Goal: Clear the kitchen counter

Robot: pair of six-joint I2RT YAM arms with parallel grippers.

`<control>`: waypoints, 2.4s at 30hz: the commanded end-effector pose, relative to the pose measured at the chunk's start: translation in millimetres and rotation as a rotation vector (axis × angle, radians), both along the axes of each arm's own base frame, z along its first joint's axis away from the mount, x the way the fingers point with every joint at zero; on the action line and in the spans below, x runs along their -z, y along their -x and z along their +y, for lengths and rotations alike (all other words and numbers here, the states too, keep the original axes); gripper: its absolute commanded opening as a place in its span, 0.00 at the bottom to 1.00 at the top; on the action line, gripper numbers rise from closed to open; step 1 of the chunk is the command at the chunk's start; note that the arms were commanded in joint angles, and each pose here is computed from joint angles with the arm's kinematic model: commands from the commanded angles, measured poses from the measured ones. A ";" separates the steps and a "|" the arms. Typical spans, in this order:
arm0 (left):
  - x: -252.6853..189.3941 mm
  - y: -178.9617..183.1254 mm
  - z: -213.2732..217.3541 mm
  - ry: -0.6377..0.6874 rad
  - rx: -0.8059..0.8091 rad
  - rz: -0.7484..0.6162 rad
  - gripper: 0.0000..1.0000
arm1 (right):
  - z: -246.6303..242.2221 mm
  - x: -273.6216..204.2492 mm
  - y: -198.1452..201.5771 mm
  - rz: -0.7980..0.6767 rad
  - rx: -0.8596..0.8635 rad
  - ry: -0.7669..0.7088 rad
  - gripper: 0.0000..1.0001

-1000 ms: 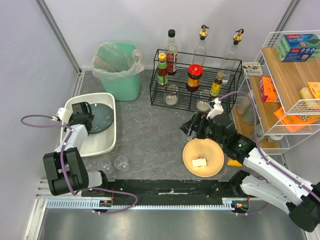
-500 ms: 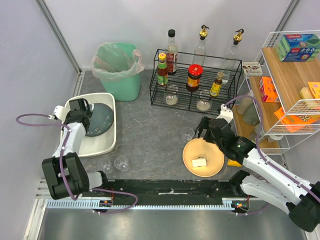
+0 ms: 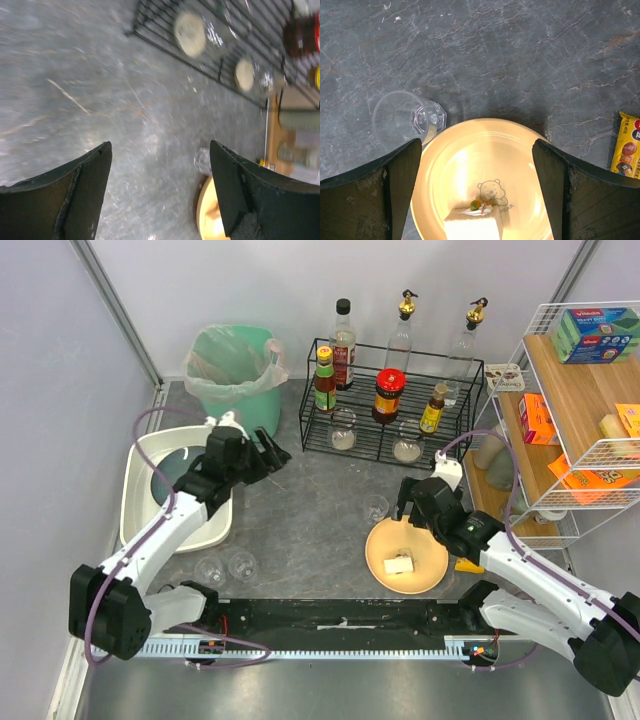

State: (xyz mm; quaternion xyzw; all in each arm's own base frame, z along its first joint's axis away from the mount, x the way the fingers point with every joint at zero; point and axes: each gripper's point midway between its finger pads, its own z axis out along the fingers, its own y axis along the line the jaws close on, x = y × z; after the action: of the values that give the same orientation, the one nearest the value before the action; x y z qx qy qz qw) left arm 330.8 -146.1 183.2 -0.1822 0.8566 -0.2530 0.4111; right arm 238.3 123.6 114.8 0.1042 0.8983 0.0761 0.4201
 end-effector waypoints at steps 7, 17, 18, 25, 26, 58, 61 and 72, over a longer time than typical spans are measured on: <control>33.1 60.8 -127.1 0.057 0.517 0.041 0.79 | 41.7 -22.8 -3.3 -0.024 -0.240 -0.067 0.84; 82.7 114.1 -202.6 0.066 0.752 0.109 0.73 | 45.6 -40.2 -10.4 -0.066 -0.230 -0.092 0.80; 88.2 119.6 -207.4 0.064 0.771 0.116 0.72 | 45.9 -44.0 -10.7 -0.077 -0.230 -0.099 0.80; 117.0 137.4 -231.4 0.086 0.811 0.146 0.65 | 42.5 -56.0 -9.4 -0.105 -0.221 -0.110 0.82; 121.4 139.4 -233.9 0.083 0.811 0.152 0.64 | 41.9 -56.3 -9.0 -0.105 -0.218 -0.111 0.82; 166.8 143.1 -232.5 -0.089 0.615 0.307 0.16 | 35.3 -47.5 -5.4 -0.091 -0.188 -0.110 0.87; 166.0 142.9 -225.4 -0.126 0.620 0.292 0.05 | 35.0 -46.5 -5.0 -0.088 -0.188 -0.108 0.87; 146.4 147.6 -176.7 -0.317 0.639 0.251 0.02 | 36.4 -47.0 -6.9 -0.085 -0.190 -0.103 0.88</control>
State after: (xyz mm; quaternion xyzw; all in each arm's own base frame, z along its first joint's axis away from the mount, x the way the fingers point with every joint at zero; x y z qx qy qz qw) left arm 180.6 -352.1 24.2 0.0978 0.9405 -0.2600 0.1956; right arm 239.5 162.2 151.8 0.0274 0.8869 0.1697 0.4287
